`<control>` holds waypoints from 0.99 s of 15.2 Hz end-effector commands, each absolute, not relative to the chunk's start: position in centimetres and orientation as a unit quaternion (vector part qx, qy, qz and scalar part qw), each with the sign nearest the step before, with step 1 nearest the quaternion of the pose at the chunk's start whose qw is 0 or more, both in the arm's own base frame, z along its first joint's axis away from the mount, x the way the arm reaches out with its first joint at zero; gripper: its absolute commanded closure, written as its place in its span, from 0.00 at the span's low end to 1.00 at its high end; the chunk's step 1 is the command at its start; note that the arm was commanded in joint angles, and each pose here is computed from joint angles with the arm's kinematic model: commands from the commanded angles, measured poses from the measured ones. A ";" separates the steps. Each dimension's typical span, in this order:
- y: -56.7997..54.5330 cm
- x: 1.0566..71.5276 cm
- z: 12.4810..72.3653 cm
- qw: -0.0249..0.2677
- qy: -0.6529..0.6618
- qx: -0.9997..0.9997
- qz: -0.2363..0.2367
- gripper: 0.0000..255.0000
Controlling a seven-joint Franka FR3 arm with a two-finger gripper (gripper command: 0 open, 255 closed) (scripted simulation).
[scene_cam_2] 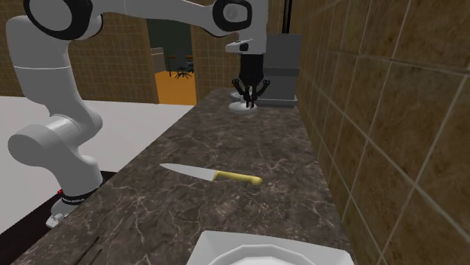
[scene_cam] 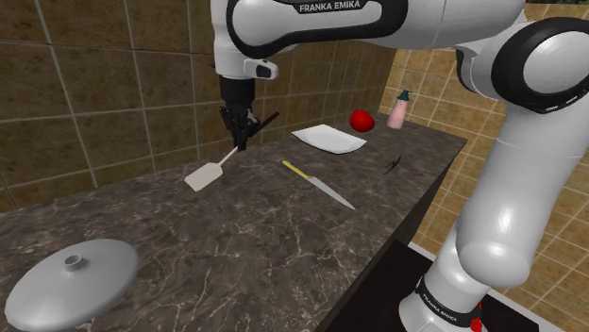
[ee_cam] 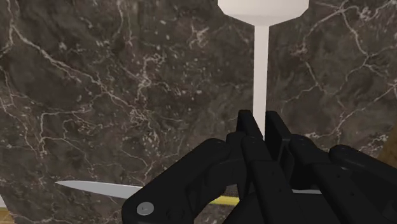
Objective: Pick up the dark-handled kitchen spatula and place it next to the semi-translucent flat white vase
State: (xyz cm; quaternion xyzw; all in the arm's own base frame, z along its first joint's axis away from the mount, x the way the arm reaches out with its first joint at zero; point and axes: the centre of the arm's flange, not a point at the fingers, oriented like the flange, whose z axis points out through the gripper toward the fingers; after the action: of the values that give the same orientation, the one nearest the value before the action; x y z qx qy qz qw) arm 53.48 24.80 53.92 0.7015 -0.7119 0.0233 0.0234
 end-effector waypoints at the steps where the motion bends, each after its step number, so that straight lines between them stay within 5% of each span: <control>1: 26.7 51.6 54.3 0.023 -0.712 0.701 0.023 1.00; 15: 31.7 47.3 49.5 0.023 -0.712 0.701 0.023 1.00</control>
State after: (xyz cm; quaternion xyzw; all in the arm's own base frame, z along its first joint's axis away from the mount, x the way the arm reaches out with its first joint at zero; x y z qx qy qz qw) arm 47.32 31.70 50.12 0.7011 -0.7123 0.0234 0.0238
